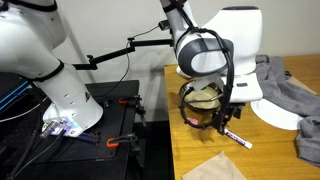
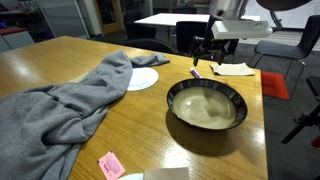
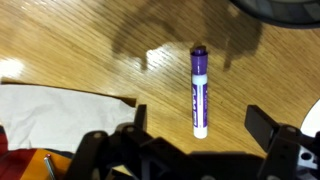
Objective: Put the marker in the bowl
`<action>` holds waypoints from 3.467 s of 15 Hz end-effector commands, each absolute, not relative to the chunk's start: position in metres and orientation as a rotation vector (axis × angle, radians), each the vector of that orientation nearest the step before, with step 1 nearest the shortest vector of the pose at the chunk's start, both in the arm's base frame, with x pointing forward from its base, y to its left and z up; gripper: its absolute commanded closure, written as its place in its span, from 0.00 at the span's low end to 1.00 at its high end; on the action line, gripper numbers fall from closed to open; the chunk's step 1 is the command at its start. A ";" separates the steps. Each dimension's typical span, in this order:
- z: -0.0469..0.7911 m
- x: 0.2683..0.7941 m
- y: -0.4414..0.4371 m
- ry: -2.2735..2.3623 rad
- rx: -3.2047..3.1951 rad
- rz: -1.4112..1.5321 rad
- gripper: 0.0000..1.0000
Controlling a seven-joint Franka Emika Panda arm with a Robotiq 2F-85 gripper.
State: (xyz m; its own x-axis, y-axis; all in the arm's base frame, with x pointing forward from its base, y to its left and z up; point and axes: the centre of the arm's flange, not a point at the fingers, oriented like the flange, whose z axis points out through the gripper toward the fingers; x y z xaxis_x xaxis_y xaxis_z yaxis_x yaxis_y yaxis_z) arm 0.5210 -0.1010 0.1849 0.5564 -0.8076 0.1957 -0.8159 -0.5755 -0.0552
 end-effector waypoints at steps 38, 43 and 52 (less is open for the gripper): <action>0.256 0.499 -0.063 -1.198 2.839 0.422 0.95; 0.319 0.462 -0.034 -0.940 2.932 0.546 0.95; 0.357 0.407 0.036 -0.466 3.164 0.619 0.95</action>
State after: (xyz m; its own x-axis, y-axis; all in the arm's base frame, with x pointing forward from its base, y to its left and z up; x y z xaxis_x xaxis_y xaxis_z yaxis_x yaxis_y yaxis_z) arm 0.4326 0.0218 0.3443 0.8566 -0.3616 0.3682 -0.3296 -0.9323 -0.1486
